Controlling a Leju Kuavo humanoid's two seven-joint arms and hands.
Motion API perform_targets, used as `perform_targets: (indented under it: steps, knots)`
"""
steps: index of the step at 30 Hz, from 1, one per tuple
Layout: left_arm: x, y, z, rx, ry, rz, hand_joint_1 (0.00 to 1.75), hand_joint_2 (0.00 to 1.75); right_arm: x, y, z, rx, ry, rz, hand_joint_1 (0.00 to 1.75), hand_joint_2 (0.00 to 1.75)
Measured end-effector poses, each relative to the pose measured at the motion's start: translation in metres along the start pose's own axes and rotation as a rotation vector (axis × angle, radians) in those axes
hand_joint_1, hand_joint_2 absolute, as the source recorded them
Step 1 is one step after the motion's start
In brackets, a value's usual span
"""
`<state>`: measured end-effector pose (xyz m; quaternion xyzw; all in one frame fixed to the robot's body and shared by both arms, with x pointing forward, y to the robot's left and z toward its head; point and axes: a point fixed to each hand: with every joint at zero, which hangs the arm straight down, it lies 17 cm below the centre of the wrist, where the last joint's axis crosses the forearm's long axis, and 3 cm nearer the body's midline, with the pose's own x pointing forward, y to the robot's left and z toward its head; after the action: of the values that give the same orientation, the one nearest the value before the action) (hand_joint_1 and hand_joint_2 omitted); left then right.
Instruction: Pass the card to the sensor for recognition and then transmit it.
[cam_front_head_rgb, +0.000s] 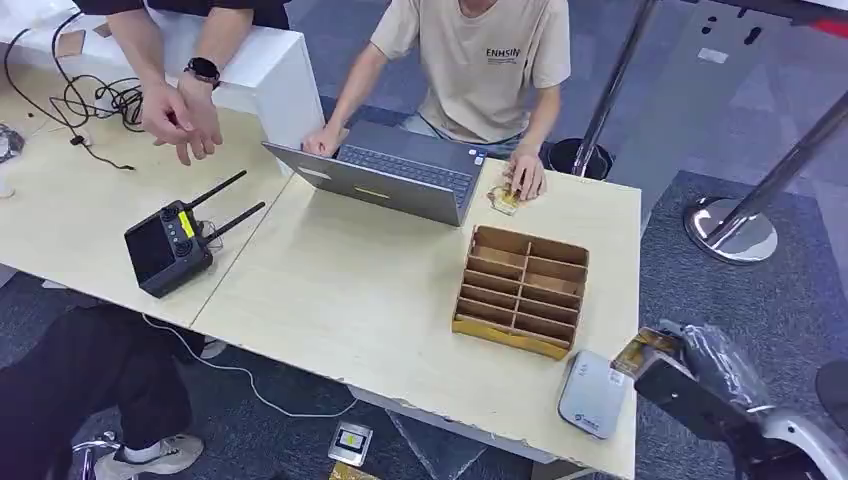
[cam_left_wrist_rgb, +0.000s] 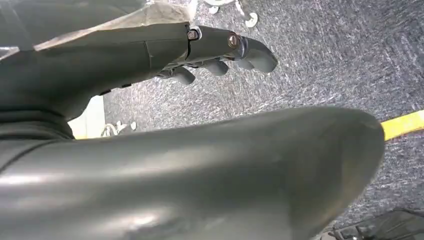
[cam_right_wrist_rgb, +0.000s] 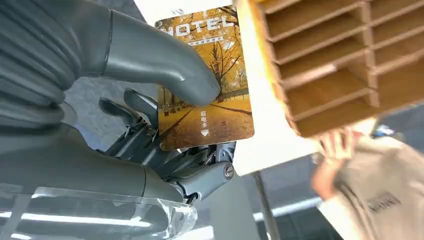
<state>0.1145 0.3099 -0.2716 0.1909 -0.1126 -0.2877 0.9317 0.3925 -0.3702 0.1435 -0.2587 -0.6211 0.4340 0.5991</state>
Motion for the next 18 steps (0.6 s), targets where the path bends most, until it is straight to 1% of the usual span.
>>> perform_targets:
  steps: [3, 7, 10, 14, 15, 18]
  knots:
    - [0.0, 0.0, 0.0, -0.001, 0.0, -0.001, 0.0, 0.0, -0.013, 0.013, 0.001, 0.021, 0.03, -0.017, 1.75, 1.75]
    - [0.004, -0.001, 0.0, -0.004, -0.025, -0.009, 0.0, 0.0, -0.029, 0.026, 0.001, 0.004, 0.048, -0.07, 1.75, 1.75]
    - [0.009, 0.003, 0.0, 0.012, -0.046, -0.011, 0.0, 0.0, -0.045, 0.042, 0.0, 0.004, 0.065, -0.096, 1.75, 1.75]
    - [0.013, 0.005, 0.0, 0.027, -0.057, -0.008, 0.0, 0.0, -0.066, 0.068, -0.001, 0.036, 0.106, -0.114, 1.75, 1.75]
    - [0.014, 0.004, 0.0, 0.027, -0.059, -0.007, 0.0, 1.75, -0.071, 0.075, 0.0, 0.045, 0.118, -0.12, 1.75, 1.75]
    - [0.015, 0.004, 0.0, 0.03, -0.063, -0.006, 0.0, 1.75, -0.082, 0.089, 0.0, 0.06, 0.151, -0.133, 1.75, 1.75]
